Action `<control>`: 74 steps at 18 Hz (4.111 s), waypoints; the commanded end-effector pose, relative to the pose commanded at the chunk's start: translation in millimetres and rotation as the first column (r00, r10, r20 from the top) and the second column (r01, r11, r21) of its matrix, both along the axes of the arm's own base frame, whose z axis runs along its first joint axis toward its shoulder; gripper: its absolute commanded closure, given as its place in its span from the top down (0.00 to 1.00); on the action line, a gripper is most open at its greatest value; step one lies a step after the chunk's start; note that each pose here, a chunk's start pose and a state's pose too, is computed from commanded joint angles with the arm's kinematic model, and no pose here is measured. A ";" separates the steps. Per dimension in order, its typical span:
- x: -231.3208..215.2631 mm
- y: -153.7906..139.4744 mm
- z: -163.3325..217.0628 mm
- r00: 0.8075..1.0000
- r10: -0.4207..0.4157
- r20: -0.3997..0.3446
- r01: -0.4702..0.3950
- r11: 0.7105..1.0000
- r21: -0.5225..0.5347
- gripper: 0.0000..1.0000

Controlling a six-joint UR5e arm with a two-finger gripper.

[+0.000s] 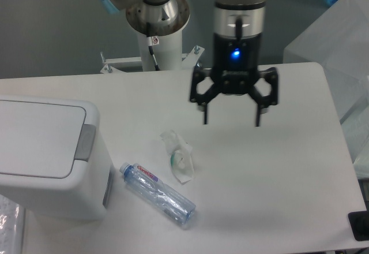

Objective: Open the trash can
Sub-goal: 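Move the open gripper over to the white trash can's lid edge, then lower the gripper finger against the lid edge and hold position, then push the trash can lid so it swings open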

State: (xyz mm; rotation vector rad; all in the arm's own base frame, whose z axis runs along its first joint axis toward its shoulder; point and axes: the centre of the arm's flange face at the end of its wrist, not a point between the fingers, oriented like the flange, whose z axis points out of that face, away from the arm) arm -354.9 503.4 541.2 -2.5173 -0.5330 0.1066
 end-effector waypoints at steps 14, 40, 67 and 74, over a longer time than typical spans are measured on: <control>86.9 72.0 -30.5 0.979 0.088 0.181 -0.104 0.992 0.077 1.00; 111.9 65.7 -65.5 0.977 0.075 0.201 -0.085 0.995 0.044 1.00; 111.6 65.9 -67.7 0.978 0.071 0.196 -0.082 0.996 0.046 1.00; 111.3 66.2 -68.6 0.978 0.072 0.197 -0.082 0.996 0.045 1.00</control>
